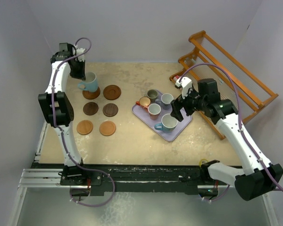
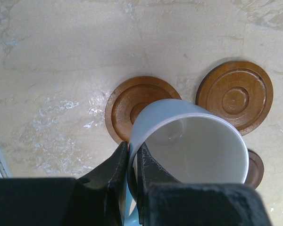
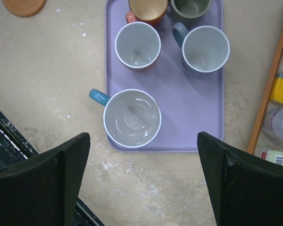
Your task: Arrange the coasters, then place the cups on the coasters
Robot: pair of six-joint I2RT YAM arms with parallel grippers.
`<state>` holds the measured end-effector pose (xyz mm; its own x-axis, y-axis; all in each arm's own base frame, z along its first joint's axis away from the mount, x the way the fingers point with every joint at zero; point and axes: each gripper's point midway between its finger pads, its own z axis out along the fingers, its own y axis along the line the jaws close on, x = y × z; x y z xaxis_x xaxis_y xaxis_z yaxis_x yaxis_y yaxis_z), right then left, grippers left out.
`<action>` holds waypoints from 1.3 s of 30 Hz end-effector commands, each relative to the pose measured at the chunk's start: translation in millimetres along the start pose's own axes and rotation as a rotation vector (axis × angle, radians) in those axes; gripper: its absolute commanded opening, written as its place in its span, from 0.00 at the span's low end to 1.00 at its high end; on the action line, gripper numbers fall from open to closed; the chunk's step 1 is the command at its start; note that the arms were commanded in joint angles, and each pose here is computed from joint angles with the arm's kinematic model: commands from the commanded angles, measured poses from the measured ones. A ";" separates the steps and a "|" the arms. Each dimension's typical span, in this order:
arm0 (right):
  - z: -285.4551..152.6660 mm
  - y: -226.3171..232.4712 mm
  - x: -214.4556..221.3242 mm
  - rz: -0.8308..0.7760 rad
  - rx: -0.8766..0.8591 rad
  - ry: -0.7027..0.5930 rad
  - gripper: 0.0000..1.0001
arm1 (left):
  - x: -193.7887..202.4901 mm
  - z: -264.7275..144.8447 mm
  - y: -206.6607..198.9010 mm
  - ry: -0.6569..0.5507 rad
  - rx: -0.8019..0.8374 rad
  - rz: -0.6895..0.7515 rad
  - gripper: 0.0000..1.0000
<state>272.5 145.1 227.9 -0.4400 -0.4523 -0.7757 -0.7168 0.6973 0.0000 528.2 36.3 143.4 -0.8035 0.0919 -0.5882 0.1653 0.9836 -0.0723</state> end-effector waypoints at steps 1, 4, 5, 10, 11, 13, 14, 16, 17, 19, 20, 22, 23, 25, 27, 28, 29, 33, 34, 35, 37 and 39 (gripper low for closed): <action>-1.6 3.1 -5.5 -0.018 -0.023 -0.035 0.96 | -25.8 -14.4 6.8 -0.069 -0.010 0.037 0.03; -1.5 4.6 -3.1 -0.018 -0.034 -0.029 0.96 | -21.2 -6.9 11.5 -0.051 -0.011 0.027 0.03; -1.8 4.9 -2.5 -0.021 -0.036 -0.030 0.96 | -20.8 -5.0 13.6 -0.050 -0.013 0.026 0.03; -2.0 4.2 -1.8 -0.019 -0.035 -0.033 0.96 | -18.9 1.0 19.4 -0.045 -0.016 0.017 0.03; -2.0 3.8 -1.7 -0.018 -0.035 -0.031 0.96 | -18.1 2.1 20.0 -0.043 -0.016 0.016 0.03; -1.1 4.2 -0.7 -0.015 -0.039 -0.027 0.96 | -16.3 5.0 20.5 -0.037 -0.014 0.014 0.03; -0.9 4.4 -0.6 -0.015 -0.040 -0.026 0.96 | -15.7 5.8 21.0 -0.035 -0.015 0.014 0.03; -0.7 4.1 0.2 -0.013 -0.040 -0.024 0.96 | -14.2 7.3 22.3 -0.031 -0.018 0.013 0.03; -0.8 4.0 -0.2 -0.012 -0.040 -0.025 0.96 | -13.8 7.9 22.7 -0.029 -0.019 0.013 0.03; -0.6 4.4 -0.1 -0.012 -0.042 -0.025 0.96 | -12.3 9.3 23.6 -0.024 -0.022 0.015 0.03; -0.9 4.3 -0.3 -0.012 -0.042 -0.026 0.96 | -12.3 9.6 24.3 -0.024 -0.025 0.018 0.03; -0.5 4.7 0.1 -0.010 -0.046 -0.024 0.96 | -11.2 10.8 25.0 -0.021 -0.026 0.022 0.03; -0.3 4.5 0.0 -0.010 -0.046 -0.024 0.96 | -11.1 11.5 25.8 -0.022 -0.026 0.022 0.03; -0.3 4.6 0.4 -0.007 -0.048 -0.023 0.96 | -10.8 12.5 26.1 -0.022 -0.027 0.022 0.03; -0.2 4.7 0.1 -0.007 -0.050 -0.023 0.96 | -10.2 14.2 27.0 -0.020 -0.029 0.025 0.03; -0.2 4.5 0.2 -0.007 -0.049 -0.023 0.96 | -9.9 14.5 26.7 -0.019 -0.028 0.027 0.03; -0.3 4.5 0.1 -0.007 -0.049 -0.023 0.96 | -9.5 15.3 26.9 -0.018 -0.028 0.030 0.03; 0.0 4.0 1.3 -0.005 -0.049 -0.019 0.96 | -7.2 17.7 27.0 -0.013 -0.025 0.031 0.03; 0.3 4.1 1.7 -0.004 -0.051 -0.018 0.96 | -6.5 18.7 26.7 -0.011 -0.024 0.033 0.03; 0.3 4.0 1.8 -0.002 -0.051 -0.018 0.96 | -5.6 18.6 26.8 -0.010 -0.023 0.032 0.03; 0.3 3.8 1.7 -0.004 -0.051 -0.019 0.96 | -4.4 18.8 27.4 -0.009 -0.027 0.034 0.03; 0.2 4.3 1.4 -0.002 -0.054 -0.019 0.96 | -3.2 17.9 28.5 -0.008 -0.034 0.040 0.04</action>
<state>269.3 145.5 222.9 -0.4464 -0.4460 -0.7758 -0.7319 0.6808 0.0298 530.2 55.5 103.7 -0.8496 0.1102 -0.5158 0.1628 0.9850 -0.0577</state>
